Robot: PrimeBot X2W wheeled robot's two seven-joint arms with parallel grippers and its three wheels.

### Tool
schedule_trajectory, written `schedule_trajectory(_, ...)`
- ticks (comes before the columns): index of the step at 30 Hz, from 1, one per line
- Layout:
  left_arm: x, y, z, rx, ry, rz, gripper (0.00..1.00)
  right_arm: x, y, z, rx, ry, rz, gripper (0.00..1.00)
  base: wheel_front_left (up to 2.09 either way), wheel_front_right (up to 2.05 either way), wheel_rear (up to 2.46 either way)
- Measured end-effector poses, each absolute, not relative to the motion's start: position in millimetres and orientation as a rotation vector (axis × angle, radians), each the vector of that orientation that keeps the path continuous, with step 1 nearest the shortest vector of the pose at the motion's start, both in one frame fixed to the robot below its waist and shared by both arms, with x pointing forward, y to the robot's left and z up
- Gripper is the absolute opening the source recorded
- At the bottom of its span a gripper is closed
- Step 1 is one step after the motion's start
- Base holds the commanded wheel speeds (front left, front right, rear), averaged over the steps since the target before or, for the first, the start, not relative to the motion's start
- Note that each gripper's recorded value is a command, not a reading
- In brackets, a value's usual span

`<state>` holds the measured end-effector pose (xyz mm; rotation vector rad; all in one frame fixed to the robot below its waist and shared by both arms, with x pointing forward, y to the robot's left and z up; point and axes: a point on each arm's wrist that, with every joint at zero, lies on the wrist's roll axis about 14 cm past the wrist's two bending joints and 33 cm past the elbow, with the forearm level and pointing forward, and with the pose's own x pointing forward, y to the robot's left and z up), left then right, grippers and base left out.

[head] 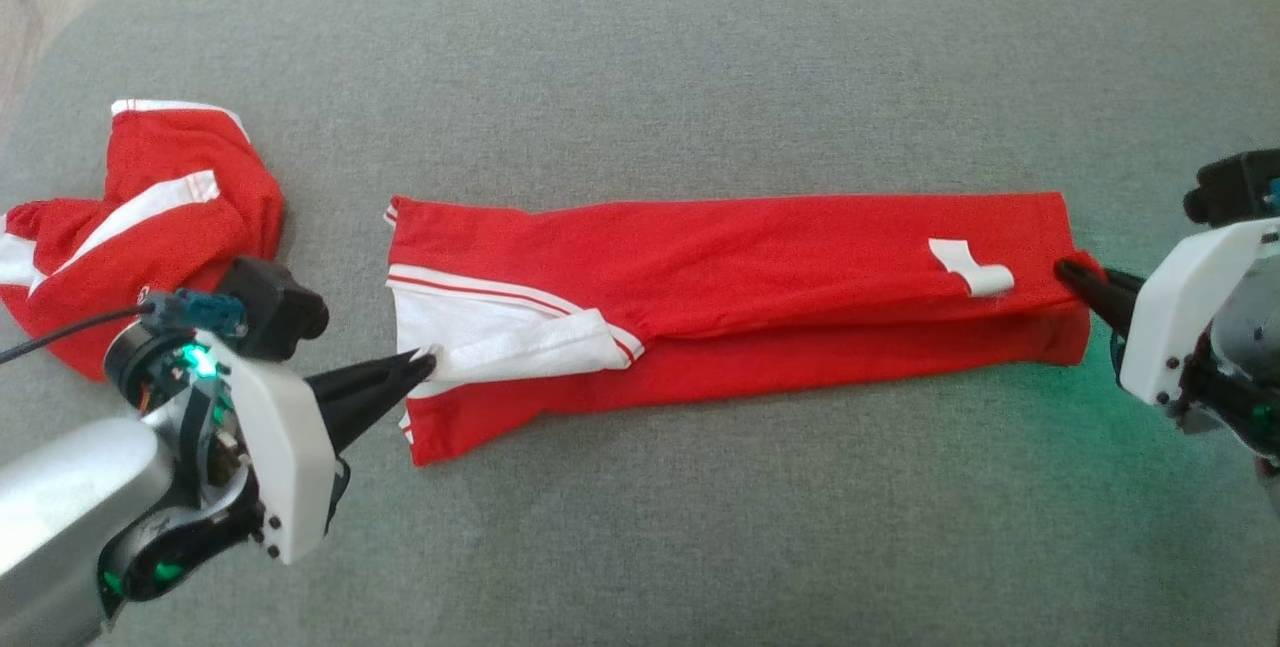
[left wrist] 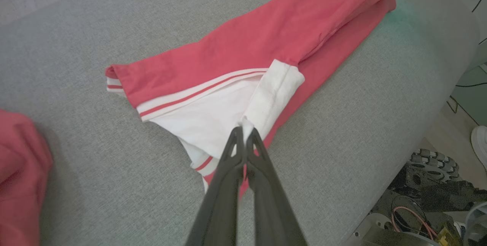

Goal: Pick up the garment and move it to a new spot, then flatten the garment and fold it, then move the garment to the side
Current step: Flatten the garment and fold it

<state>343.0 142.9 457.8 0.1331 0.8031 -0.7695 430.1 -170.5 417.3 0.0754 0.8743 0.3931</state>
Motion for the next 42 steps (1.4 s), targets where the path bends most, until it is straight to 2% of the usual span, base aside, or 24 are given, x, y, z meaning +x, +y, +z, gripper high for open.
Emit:
schedule_trajectory(10, 324.0, 139.2, 441.0, 0.109, 0.904, -0.795, 0.00, 415.8, -179.0, 409.2, 0.072, 0.944, 0.380, 0.00, 0.00, 0.00, 0.00)
schedule_trajectory(11, 320.6, 138.7, 438.4, 0.105, 0.921, -0.799, 0.27, 414.7, -179.6, 407.4, 0.072, 0.948, 0.377, 0.35, 0.00, 0.00, 0.00)
schedule_trajectory(12, 319.0, 138.0, 437.5, 0.105, 0.925, -0.803, 0.88, 414.3, -181.0, 406.5, 0.071, 0.949, 0.372, 1.00, 0.00, 0.00, 0.00)
schedule_trajectory(13, 319.8, 137.9, 438.0, 0.102, 0.920, -0.800, 1.00, 413.6, -182.2, 405.9, 0.069, 0.952, 0.367, 1.00, 0.00, 0.00, 0.00)
schedule_trajectory(19, 348.0, 144.3, 450.9, 0.101, 0.787, -0.709, 1.00, 427.1, -180.5, 420.3, 0.149, 0.860, 0.339, 1.00, 0.00, 0.00, 0.00)
schedule_trajectory(21, 367.2, 147.8, 463.8, 0.088, 0.683, -0.651, 1.00, 436.2, -174.9, 434.6, 0.190, 0.784, 0.342, 1.00, 0.00, 0.00, 0.00)
schedule_trajectory(29, 438.1, 166.1, 551.6, -0.070, 0.127, -0.351, 1.00, 475.3, -140.3, 534.2, 0.279, 0.275, 0.364, 1.00, 0.00, 0.00, 0.00)
schedule_trajectory(36, 442.1, 179.8, 571.4, -0.163, -0.049, -0.151, 1.00, 470.4, -120.9, 570.0, 0.277, -0.012, 0.331, 1.00, 0.00, 0.00, 0.00)
schedule_trajectory(39, 433.9, 183.6, 570.5, -0.179, -0.101, -0.076, 1.00, 460.3, -118.6, 558.0, 0.297, -0.046, 0.289, 1.00, 0.00, 0.00, 0.00)
schedule_trajectory(42, 414.8, 177.0, 543.0, -0.178, -0.068, -0.049, 1.00, 447.4, -123.0, 535.6, 0.276, -0.038, 0.246, 1.00, 0.00, 0.00, 0.00)
